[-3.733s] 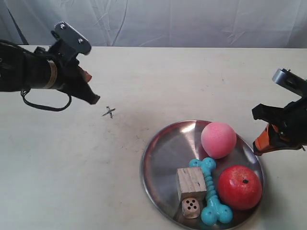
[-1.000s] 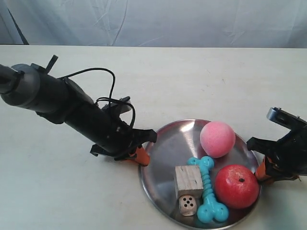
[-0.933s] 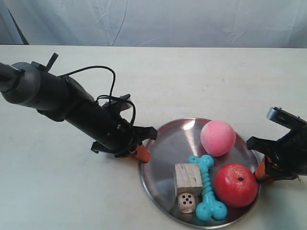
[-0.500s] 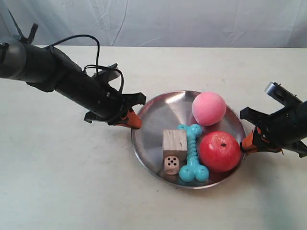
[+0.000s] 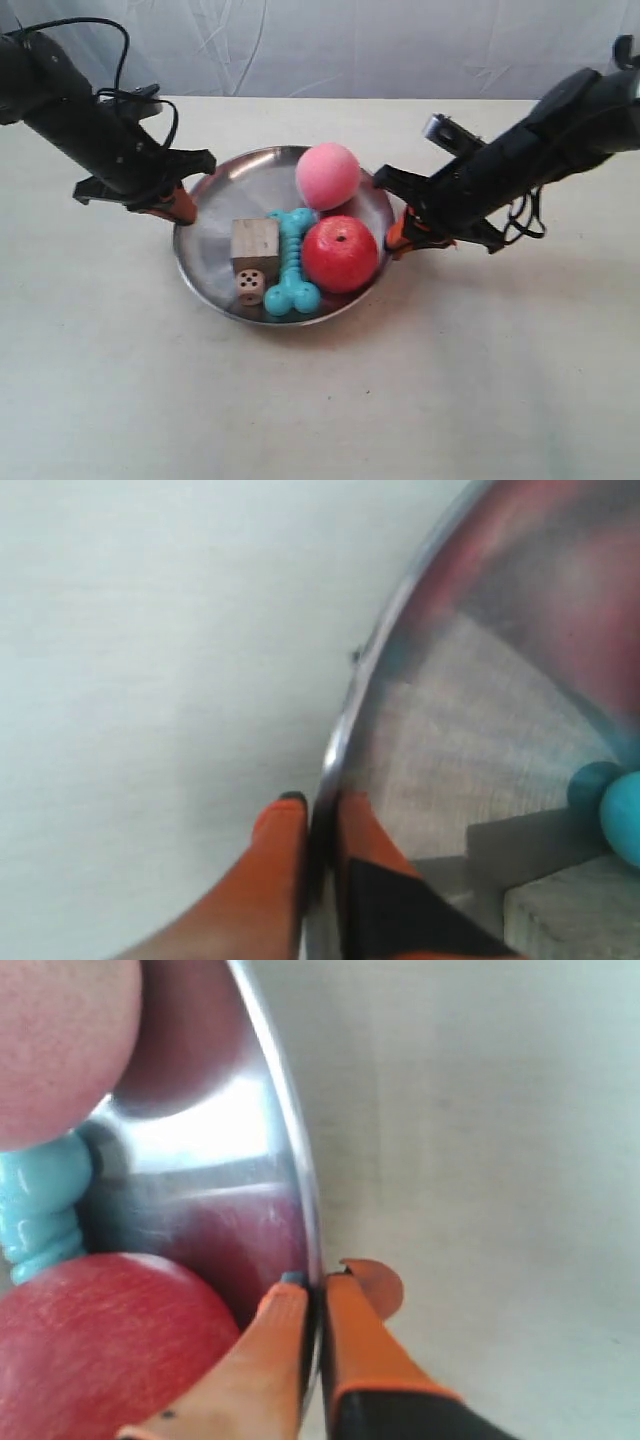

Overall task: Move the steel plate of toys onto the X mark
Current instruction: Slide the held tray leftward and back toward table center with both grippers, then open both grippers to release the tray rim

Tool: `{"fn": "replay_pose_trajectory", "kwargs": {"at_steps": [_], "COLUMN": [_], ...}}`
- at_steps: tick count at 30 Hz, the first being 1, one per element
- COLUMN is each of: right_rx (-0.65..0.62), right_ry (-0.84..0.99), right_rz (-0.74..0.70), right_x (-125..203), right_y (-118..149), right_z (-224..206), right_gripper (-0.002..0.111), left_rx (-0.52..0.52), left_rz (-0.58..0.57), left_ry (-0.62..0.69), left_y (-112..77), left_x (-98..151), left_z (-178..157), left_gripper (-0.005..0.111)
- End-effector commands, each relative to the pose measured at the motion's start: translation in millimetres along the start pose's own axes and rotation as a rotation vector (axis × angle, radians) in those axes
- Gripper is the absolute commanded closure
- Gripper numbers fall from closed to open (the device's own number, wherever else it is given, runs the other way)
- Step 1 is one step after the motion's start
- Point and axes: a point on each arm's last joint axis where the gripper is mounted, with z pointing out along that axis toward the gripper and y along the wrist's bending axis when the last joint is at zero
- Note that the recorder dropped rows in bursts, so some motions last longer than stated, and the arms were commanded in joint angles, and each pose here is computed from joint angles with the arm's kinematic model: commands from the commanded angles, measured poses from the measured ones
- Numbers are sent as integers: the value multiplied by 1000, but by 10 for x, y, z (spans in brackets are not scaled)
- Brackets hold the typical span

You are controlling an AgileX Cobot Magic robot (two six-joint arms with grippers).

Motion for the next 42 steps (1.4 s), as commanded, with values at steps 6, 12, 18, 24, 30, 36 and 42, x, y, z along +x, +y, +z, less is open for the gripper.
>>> {"fn": "replay_pose_trajectory", "kwargs": {"at_steps": [6, 12, 18, 24, 30, 36, 42], "right_rx": [-66, -34, 33, 47, 56, 118, 157], "right_ry": [83, 97, 83, 61, 67, 68, 52], "right_rz": [-126, -148, -209, -206, -189, -211, -208], "right_x": [-142, -222, -242, -263, -268, -301, -353], "right_y": [558, 492, 409, 398, 377, 349, 367], "right_z": [554, 781, 816, 817, 806, 636, 299], "right_gripper": [109, 109, 109, 85, 64, 69, 69], "left_rx": [-105, -94, -53, -55, -60, -65, -69], "left_rz": [-157, -121, -168, -14, -9, 14, 8], "left_ry": [-129, -118, -79, -84, -78, -69, -98], "left_y": [680, 734, 745, 742, 746, 732, 779], "left_x": [-142, -139, -109, -118, -112, -104, -123], "left_z": [-245, -45, 174, 176, 176, 114, -177], "left_gripper": [107, 107, 107, 97, 63, 53, 53]}}
